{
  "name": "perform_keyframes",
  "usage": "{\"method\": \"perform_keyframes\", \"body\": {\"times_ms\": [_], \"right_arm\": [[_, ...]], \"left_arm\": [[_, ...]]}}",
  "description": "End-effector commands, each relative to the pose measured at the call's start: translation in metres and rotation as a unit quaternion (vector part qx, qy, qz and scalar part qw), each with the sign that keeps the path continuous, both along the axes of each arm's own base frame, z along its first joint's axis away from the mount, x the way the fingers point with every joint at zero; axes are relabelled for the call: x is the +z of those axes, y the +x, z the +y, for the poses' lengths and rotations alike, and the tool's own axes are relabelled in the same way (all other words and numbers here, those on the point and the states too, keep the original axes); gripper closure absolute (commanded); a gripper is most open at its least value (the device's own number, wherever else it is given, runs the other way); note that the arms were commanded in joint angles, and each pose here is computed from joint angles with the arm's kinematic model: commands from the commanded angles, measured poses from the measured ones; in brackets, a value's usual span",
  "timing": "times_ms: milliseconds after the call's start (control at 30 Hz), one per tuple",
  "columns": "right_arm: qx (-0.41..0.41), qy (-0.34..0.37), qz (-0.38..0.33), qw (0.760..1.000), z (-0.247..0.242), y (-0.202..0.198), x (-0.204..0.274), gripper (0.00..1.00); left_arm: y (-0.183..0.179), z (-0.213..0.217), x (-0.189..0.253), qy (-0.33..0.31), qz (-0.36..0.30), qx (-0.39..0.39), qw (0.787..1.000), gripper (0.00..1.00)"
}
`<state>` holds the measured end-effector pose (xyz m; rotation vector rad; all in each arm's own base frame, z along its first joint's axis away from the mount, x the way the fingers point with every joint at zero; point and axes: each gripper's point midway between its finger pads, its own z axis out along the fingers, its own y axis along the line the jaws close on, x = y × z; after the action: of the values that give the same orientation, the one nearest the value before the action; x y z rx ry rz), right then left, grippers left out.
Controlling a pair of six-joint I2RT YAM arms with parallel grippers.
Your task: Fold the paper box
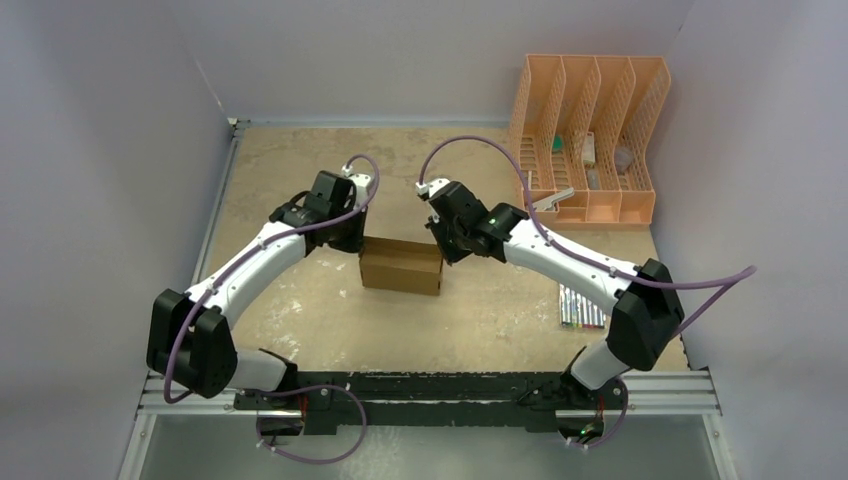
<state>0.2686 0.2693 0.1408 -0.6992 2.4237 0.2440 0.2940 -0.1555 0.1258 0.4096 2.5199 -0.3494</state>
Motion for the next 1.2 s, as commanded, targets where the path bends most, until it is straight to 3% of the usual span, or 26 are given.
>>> {"method": "perform_keyframes", "body": {"times_ms": [0, 333, 1167], "right_arm": [[-0.023, 0.036, -0.018, 0.999, 0.014, 0.009, 0.03, 1.0], [-0.081, 0.05, -0.017, 0.995, 0.015, 0.018, 0.04, 1.0], [-0.231, 0.031, 0.018, 0.972, 0.0, 0.022, 0.027, 1.0]], "left_arm": [[-0.006, -0.022, 0.011, -0.054, -0.007, 0.051, 0.997, 0.96], [0.002, -0.02, 0.03, -0.087, -0.011, 0.143, 0.986, 0.95], [-0.01, -0.021, 0.033, -0.092, 0.003, 0.152, 0.984, 0.93]]}}
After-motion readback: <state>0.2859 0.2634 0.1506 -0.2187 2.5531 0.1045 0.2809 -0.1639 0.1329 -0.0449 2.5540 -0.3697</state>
